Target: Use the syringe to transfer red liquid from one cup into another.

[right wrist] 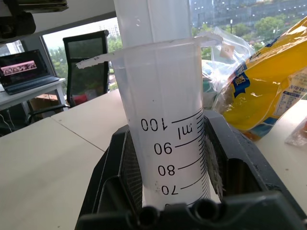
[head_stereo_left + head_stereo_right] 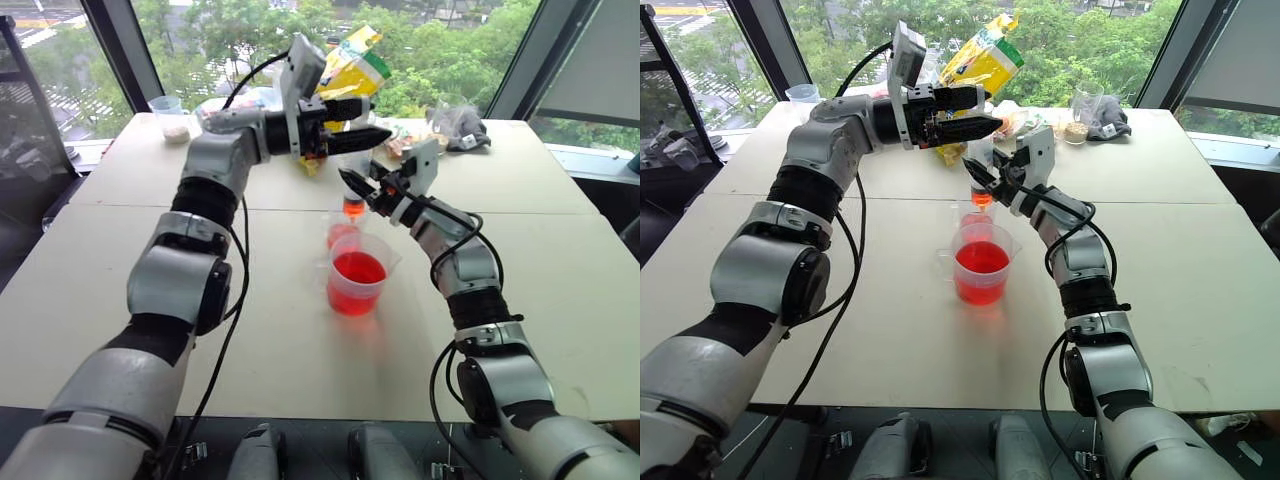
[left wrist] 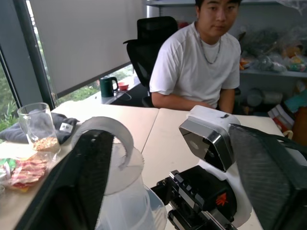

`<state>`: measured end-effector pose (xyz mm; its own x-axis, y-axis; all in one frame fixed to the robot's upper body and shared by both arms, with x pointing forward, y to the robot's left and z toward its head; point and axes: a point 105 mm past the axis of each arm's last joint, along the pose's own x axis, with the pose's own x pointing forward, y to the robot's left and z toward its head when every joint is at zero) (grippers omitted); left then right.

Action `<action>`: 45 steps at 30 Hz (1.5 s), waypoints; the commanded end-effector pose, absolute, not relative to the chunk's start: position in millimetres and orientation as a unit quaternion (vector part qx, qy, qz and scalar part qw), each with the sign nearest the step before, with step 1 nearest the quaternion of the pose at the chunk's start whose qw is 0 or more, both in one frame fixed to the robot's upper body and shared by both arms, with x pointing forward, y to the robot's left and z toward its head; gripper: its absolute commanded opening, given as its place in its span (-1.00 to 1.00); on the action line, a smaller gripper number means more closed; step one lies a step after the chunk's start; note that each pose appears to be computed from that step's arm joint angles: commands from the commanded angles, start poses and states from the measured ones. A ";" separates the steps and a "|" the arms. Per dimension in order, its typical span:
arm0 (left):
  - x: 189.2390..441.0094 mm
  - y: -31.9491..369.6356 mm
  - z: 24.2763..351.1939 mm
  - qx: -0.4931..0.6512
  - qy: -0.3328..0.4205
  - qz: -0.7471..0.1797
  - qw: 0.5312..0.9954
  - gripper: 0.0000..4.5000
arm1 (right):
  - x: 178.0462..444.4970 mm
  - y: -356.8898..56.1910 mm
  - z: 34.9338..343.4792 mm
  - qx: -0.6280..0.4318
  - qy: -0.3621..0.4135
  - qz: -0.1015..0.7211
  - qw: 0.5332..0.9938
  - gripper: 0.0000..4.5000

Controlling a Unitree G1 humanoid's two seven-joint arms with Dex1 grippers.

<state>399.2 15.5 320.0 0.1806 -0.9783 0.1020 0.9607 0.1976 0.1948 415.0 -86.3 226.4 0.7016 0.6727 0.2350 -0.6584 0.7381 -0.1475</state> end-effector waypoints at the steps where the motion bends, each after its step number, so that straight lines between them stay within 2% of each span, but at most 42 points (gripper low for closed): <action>1: 392.3 6.0 333.0 0.056 -0.124 -0.645 0.752 -0.26 | 407.6 -81.1 252.9 -0.037 -0.182 0.370 0.910 -0.38; 4: 392.7 5.5 330.7 0.059 -0.122 -0.645 0.752 -0.86 | 406.9 -80.7 253.8 -0.040 -0.183 0.371 0.909 -0.38; 5: 393.6 5.7 328.6 0.063 -0.120 -0.643 0.754 -0.96 | 406.4 -80.4 254.8 -0.041 -0.185 0.371 0.909 -0.38; 26: 407.3 12.3 281.0 0.070 -0.065 -0.620 0.778 -0.96 | 386.5 -86.3 284.3 -0.029 -0.199 0.376 0.904 -0.38; 45: 406.2 12.1 263.2 0.060 -0.044 -0.623 0.778 -0.96 | 381.0 -85.9 307.3 -0.006 -0.209 0.383 0.900 -0.38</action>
<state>404.0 13.9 292.8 0.2152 -0.9730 0.0829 0.9516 0.2280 0.2061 401.8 -91.1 229.7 0.7189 0.6816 0.1363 -0.6809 0.7300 -0.0587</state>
